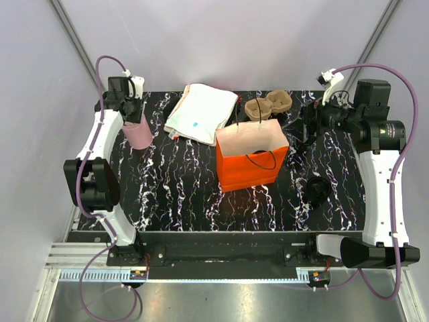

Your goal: Pack the takeout coffee

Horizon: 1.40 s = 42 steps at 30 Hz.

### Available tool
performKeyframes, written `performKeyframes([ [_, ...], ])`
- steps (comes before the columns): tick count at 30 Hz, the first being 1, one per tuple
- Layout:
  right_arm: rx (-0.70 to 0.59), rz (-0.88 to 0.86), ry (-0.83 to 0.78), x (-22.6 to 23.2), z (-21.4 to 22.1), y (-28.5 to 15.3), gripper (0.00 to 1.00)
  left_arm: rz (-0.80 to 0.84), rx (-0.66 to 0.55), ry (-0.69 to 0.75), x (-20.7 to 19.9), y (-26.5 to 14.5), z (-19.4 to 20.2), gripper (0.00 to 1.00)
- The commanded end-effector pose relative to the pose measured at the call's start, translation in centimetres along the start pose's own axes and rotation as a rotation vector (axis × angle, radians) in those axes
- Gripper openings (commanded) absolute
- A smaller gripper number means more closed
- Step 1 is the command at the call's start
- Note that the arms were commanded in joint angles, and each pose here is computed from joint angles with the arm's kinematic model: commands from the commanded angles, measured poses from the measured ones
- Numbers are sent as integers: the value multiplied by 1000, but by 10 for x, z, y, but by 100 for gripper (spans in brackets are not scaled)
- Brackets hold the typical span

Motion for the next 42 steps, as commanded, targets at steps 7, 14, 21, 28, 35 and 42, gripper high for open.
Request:
performKeyframes([
  [7, -29, -14, -26, 2, -4, -2, 100, -24, -86, 4, 5, -6, -20, 24],
  [14, -32, -15, -29, 3, -4, -3, 100, -24, -105, 0, 6, -10, -24, 16],
  [21, -35, -20, -32, 5, -5, -4, 100, -25, -126, -2, 7, -24, -30, 10],
  [28, -41, -23, -36, 5, -6, -4, 100, -30, -183, -4, 8, -53, -43, 8],
  [35, -44, -23, -39, 6, -6, -5, 100, -56, -236, -2, 12, -86, -53, 8],
  [42, -50, -23, -43, 7, -7, -6, 100, -75, -277, 1, 14, -121, -58, 8],
])
Point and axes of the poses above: each gripper's point midway between its finger pads, its own y axis out along the fingers, its own x axis along the line the jaws close on, z = x × y, the point moved 9 cm from there along -y, back along the fingers, and after that the axes turned 5 degrees about -y, right-handed, at the moved point
